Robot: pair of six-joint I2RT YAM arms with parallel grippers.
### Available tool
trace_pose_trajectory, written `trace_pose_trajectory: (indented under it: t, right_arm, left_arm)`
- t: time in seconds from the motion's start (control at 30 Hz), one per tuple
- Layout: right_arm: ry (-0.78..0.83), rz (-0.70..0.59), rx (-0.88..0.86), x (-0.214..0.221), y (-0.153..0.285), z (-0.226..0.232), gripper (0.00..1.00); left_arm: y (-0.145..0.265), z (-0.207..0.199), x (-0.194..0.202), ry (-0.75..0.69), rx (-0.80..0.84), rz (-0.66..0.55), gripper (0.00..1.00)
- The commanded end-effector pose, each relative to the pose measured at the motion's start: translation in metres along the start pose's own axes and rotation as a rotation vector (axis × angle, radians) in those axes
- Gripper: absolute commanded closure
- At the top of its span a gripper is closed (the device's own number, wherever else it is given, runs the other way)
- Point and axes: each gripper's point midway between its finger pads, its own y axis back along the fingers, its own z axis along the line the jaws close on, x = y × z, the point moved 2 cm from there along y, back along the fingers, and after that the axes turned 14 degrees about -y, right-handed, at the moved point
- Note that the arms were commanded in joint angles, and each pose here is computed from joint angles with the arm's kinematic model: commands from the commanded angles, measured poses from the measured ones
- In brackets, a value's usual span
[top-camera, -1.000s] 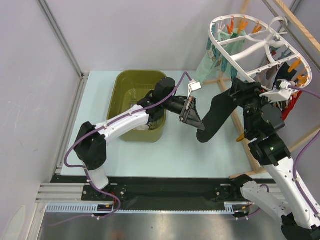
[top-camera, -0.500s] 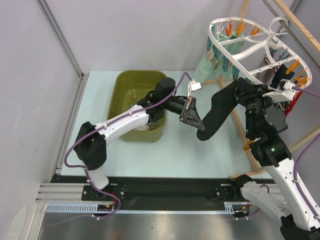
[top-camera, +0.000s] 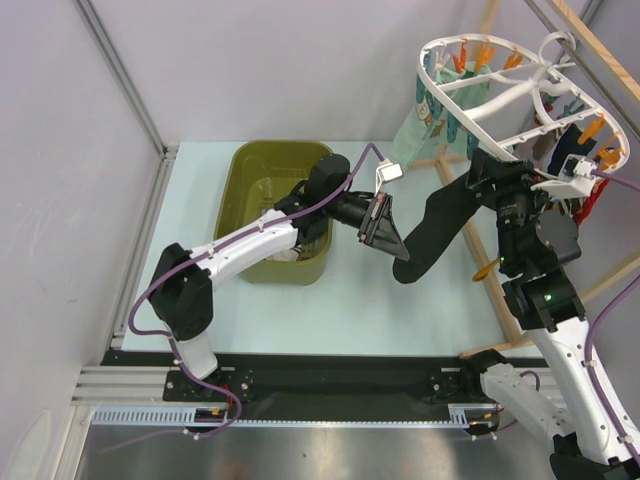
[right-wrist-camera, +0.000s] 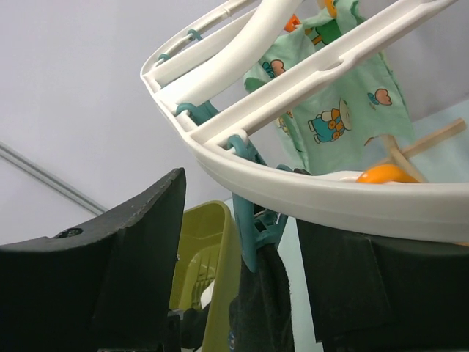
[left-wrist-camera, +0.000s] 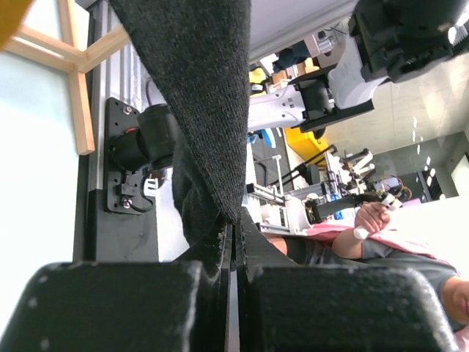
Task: Remove the socks clipped to the hanger
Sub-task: Remove the sock from the hanger.
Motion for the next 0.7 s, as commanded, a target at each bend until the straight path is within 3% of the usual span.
trace_pose_trajectory:
  t: [0.0, 0.23, 0.33, 0.53, 0.63, 0.67]
  right_arm:
    - [-0.041, -0.010, -0.080, -0.011, 0.001, 0.017, 0.35]
    - [-0.040, 0.027, -0.114, -0.011, 0.000, 0.016, 0.33]
    - [-0.034, 0.042, -0.142, -0.011, 0.002, 0.018, 0.38]
    - [-0.029, 0.041, -0.169, -0.012, 0.007, 0.021, 0.57]
    - [-0.024, 0.042, -0.188, -0.012, 0.009, 0.022, 0.55]
    - [-0.019, 0.044, -0.192, -0.012, 0.009, 0.023, 0.47]
  left_arm:
    - [0.010, -0.027, -0.013, -0.071, 0.062, -0.018, 1.00]
    - [0.012, -0.037, -0.015, -0.065, 0.114, -0.019, 1.00]
    - [0.013, -0.035, -0.015, -0.054, 0.116, -0.021, 1.00]
    - [0.018, -0.032, -0.015, -0.032, 0.139, -0.038, 1.00]
    - [0.020, -0.029, -0.015, -0.027, 0.140, -0.038, 1.00]
    - [0.020, -0.028, -0.014, -0.023, 0.143, -0.035, 1.00]
